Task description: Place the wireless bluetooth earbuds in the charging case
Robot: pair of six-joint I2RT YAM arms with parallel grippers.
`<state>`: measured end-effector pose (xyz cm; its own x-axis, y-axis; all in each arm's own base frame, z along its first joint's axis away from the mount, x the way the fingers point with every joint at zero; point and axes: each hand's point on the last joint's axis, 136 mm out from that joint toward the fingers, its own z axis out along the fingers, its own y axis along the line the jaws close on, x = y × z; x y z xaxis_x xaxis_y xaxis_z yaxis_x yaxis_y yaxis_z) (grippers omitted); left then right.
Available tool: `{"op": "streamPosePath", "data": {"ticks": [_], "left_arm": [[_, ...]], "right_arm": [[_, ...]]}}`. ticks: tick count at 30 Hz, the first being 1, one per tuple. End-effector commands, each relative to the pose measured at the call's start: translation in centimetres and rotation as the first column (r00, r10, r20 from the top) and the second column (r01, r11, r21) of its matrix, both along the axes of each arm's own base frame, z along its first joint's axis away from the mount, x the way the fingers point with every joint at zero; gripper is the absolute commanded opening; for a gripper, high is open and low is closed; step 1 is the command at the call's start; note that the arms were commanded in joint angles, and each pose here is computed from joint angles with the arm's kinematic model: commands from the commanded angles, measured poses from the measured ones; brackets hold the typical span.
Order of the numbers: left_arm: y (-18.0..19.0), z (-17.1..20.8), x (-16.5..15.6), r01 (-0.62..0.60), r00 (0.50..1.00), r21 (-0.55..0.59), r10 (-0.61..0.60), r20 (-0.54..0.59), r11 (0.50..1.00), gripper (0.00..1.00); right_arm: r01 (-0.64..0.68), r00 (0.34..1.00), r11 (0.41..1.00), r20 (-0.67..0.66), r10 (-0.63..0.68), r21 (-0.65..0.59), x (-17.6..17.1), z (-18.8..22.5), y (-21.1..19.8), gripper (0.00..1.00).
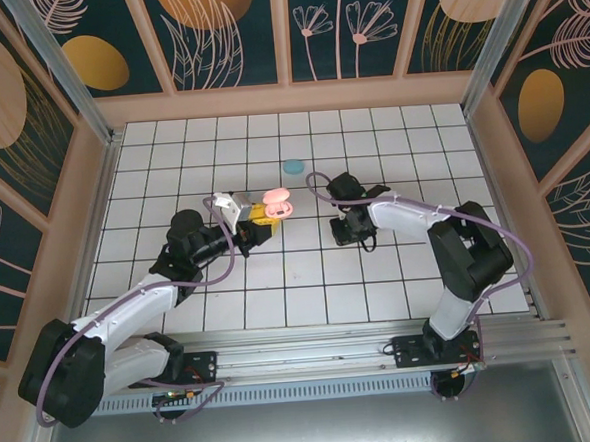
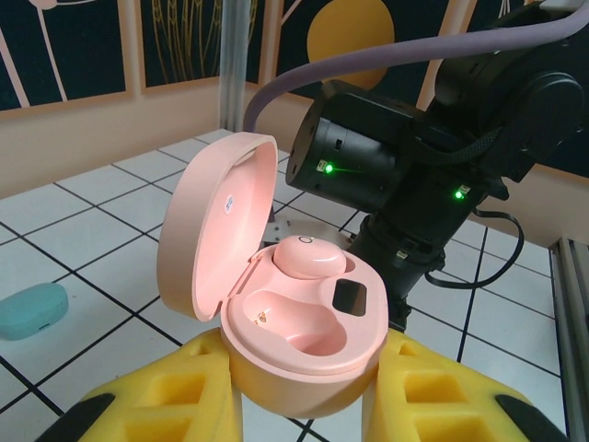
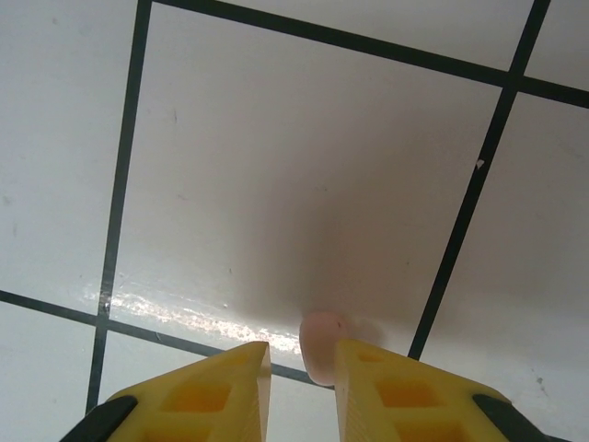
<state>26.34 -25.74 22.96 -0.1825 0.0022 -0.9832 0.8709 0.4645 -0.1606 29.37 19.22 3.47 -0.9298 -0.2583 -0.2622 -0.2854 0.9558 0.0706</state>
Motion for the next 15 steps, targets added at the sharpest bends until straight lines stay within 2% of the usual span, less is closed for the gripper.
{"op": "streamPosePath", "data": {"ticks": [1,15], "left_arm": [[0.1,0.5,-0.2,-0.001,1.000,0.000,0.001,0.031,1.000,0.12],[0.2,0.3,-0.1,-0.007,0.999,0.003,0.006,0.032,1.000,0.12]], "right_arm": [[-0.024,0.999,0.999,-0.023,0.023,-0.044,0.0,-0.4,-0.3,0.25],[-0.052,0.997,0.994,-0.067,0.046,-0.093,-0.2,-1.7,-0.7,0.26]]}}
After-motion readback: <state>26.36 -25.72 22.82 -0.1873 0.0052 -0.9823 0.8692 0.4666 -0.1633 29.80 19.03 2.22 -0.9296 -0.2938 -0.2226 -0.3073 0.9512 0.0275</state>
